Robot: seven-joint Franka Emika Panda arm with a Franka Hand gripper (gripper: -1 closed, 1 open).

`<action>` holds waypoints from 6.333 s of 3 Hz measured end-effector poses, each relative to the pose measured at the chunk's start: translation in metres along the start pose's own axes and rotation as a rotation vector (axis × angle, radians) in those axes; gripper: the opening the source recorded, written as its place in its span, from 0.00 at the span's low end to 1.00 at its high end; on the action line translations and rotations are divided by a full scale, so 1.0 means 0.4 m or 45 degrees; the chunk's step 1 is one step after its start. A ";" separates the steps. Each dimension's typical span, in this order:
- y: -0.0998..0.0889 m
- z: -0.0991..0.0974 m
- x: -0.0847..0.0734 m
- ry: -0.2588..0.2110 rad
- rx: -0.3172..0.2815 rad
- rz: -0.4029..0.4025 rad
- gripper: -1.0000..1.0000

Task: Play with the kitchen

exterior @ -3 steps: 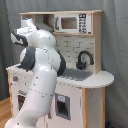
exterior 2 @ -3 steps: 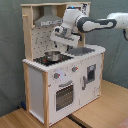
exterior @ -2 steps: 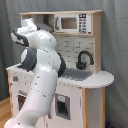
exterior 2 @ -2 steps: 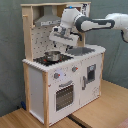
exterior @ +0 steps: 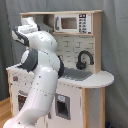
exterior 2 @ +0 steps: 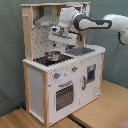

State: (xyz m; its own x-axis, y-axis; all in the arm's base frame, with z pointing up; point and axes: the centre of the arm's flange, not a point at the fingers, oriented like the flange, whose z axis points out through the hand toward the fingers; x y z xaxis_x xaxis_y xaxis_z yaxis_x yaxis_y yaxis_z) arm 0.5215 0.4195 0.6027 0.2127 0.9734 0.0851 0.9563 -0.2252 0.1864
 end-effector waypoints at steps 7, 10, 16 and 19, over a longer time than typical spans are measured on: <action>-0.057 0.019 -0.009 -0.347 0.029 0.041 0.00; -0.082 0.044 0.052 -0.277 -0.025 0.008 1.00; -0.063 0.178 0.168 -0.144 -0.095 -0.168 0.00; -0.094 0.026 0.072 -0.347 -0.048 -0.105 0.00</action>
State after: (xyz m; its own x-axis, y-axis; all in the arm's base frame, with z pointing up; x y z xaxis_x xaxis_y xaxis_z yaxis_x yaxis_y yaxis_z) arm 0.4938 0.4566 0.5881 0.1857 0.9626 -0.1974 0.9655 -0.1414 0.2186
